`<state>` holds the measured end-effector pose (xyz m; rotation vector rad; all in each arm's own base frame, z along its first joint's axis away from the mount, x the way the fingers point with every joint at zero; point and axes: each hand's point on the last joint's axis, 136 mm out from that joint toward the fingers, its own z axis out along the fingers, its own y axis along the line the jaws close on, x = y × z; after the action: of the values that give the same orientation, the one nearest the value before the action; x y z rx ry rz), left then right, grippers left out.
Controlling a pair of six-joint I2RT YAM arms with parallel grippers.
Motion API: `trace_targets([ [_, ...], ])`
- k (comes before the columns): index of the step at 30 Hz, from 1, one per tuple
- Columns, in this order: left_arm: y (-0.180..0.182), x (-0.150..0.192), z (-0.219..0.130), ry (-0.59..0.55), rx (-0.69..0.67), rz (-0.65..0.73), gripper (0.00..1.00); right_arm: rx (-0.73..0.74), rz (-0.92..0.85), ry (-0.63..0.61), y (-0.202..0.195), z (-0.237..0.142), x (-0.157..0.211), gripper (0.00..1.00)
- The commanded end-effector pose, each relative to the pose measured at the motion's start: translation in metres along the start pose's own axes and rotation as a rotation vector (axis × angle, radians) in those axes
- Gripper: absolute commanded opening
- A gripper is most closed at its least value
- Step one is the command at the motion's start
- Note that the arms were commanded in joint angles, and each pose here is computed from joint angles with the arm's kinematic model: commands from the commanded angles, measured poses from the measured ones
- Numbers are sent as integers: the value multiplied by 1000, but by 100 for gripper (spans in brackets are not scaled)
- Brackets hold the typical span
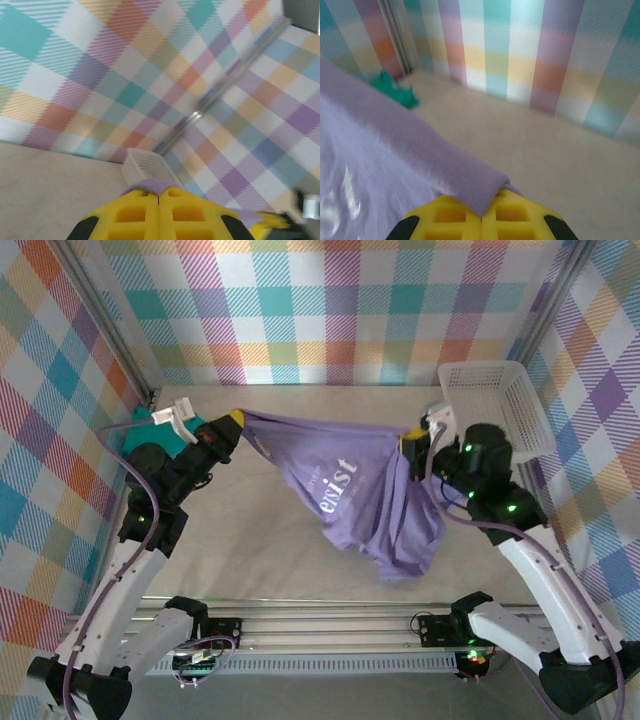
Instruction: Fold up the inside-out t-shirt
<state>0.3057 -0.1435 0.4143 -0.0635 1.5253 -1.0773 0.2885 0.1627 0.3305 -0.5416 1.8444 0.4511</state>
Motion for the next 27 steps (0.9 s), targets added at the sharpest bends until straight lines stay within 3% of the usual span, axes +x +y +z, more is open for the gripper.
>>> trace_targets([
  [1, 11, 28, 12, 93, 50, 7, 0, -104, 49, 118, 19, 22, 65, 11],
  [5, 6, 42, 19, 162, 101, 5, 0, -317, -52, 109, 80, 26, 111, 21],
  [9, -16, 51, 26, 266, 163, 37, 0, -400, -208, -28, 109, 21, 76, 39],
  [12, -24, 61, 26, 305, 186, 57, 0, -478, -274, -31, 125, 42, 54, 48],
  [19, -26, 67, 23, 330, 168, 79, 0, -606, -288, -14, 150, 94, 37, 58],
  [27, -22, 67, 26, 328, 143, 73, 0, -689, -241, 25, 168, 105, 52, 64],
])
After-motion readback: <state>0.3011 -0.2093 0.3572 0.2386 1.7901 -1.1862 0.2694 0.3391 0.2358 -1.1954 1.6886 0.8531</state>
